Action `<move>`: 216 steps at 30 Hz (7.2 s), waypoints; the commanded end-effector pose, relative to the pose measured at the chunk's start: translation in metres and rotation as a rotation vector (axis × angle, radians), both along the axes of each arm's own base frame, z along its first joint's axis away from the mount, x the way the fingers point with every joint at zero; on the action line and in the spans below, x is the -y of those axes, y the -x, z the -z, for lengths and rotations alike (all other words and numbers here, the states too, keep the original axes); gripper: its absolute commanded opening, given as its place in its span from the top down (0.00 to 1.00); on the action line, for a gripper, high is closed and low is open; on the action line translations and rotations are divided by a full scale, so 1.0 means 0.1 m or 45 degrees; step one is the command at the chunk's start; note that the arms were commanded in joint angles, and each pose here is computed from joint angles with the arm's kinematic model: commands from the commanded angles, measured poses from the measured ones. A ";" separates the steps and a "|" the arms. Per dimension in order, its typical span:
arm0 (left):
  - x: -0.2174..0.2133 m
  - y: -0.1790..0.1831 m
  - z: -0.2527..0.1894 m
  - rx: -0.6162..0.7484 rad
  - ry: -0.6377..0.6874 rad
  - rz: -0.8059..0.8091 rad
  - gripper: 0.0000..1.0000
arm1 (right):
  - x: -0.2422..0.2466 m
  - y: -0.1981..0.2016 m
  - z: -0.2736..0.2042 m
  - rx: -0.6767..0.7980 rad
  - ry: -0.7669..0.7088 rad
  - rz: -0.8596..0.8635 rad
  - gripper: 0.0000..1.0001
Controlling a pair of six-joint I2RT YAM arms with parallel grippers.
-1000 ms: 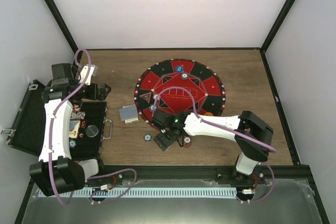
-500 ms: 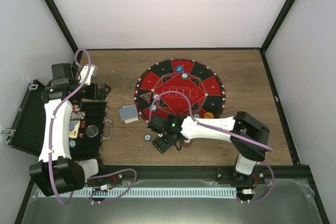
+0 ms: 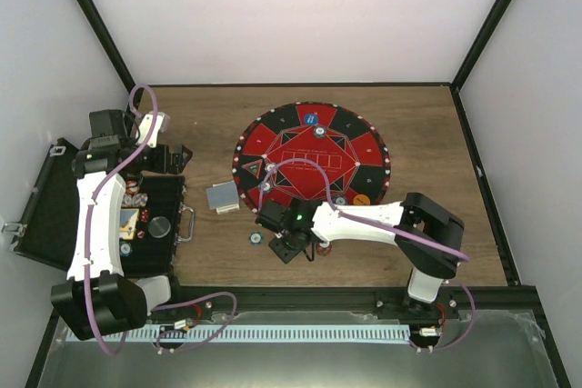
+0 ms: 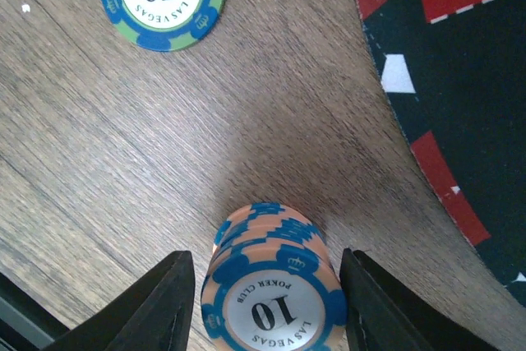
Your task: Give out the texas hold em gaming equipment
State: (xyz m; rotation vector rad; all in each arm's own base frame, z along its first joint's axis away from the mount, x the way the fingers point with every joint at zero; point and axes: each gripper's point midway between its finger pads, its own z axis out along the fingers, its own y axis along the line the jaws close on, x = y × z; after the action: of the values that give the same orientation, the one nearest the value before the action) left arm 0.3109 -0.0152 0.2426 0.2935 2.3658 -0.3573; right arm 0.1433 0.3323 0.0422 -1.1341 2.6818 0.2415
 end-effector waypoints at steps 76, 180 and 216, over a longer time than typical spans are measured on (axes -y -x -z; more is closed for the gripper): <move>-0.03 -0.09 0.09 -0.012 0.000 0.011 0.00 | 1.59 -4.09 -0.52 0.396 -0.100 0.927 0.91; 0.03 -0.03 -0.06 0.018 0.035 0.012 0.00 | -0.05 -0.02 0.08 0.066 -0.011 0.059 0.55; 0.04 -0.01 -0.07 0.022 0.040 0.019 0.00 | 1.23 -1.66 -0.60 0.314 -0.020 0.639 0.75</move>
State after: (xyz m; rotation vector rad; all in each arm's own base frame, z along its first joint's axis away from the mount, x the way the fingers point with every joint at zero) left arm 0.3142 -0.0187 0.2420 0.3010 2.3610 -0.3917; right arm 0.2778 0.2403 0.0931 -0.5382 2.6653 0.0966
